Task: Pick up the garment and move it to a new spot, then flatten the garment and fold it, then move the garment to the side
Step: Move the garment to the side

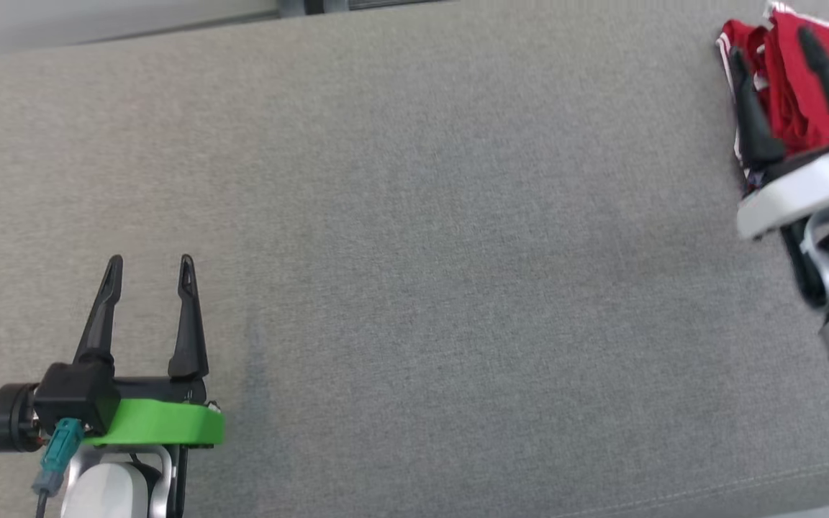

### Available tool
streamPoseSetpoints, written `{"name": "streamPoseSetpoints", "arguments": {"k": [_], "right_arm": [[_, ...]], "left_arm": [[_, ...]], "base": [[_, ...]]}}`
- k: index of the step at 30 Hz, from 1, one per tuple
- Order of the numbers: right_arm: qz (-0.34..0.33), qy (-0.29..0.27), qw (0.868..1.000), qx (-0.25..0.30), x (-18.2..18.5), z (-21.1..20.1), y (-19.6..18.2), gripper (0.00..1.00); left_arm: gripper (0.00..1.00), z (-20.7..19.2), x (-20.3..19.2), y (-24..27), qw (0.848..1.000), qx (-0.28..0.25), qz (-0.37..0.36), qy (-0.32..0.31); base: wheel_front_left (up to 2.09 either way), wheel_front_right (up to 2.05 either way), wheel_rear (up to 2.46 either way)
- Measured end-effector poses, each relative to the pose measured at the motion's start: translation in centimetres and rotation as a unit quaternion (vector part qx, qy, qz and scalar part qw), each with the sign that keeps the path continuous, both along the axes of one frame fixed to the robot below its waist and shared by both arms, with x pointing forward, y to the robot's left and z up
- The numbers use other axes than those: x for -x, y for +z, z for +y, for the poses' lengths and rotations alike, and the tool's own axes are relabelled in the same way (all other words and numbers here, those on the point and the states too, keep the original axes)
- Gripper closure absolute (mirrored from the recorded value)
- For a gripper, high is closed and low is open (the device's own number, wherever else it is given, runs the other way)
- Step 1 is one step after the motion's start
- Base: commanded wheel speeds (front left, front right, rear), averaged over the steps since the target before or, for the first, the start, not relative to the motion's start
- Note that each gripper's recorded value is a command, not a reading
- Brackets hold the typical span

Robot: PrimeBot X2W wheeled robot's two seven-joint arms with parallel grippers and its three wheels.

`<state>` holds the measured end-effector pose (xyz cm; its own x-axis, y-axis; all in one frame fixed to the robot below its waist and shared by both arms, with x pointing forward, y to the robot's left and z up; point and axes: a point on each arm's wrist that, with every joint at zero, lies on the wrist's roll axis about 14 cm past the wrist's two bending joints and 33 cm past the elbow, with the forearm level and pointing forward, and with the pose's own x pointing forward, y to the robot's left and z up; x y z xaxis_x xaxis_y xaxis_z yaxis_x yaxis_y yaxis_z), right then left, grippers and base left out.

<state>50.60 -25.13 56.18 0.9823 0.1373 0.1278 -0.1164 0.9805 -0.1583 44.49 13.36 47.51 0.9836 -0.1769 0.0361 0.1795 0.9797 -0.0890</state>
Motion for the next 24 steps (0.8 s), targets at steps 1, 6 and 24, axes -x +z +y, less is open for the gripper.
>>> {"name": "streamPoseSetpoints", "arguments": {"k": [1, 6, 24], "right_arm": [[-0.003, 0.004, 1.000, -0.008, 0.5, 0.7, -0.1, 0.00], [-0.001, 0.024, 0.999, -0.037, 3.6, 3.6, -1.2, 0.00], [0.000, 0.030, 0.993, -0.118, 12.3, 7.9, -2.7, 0.00]], "left_arm": [[0.00, 0.2, 0.3, 0.3, 1.000, 0.000, -0.003, 0.004], [0.00, 1.8, 2.3, 1.5, 1.000, -0.004, -0.011, 0.026], [0.00, 6.1, 8.0, 2.8, 0.996, -0.008, -0.018, 0.087]], "base": [[0.00, 0.00, 0.00], [0.00, 0.00, 0.00], [0.00, 0.00, 0.00]]}}
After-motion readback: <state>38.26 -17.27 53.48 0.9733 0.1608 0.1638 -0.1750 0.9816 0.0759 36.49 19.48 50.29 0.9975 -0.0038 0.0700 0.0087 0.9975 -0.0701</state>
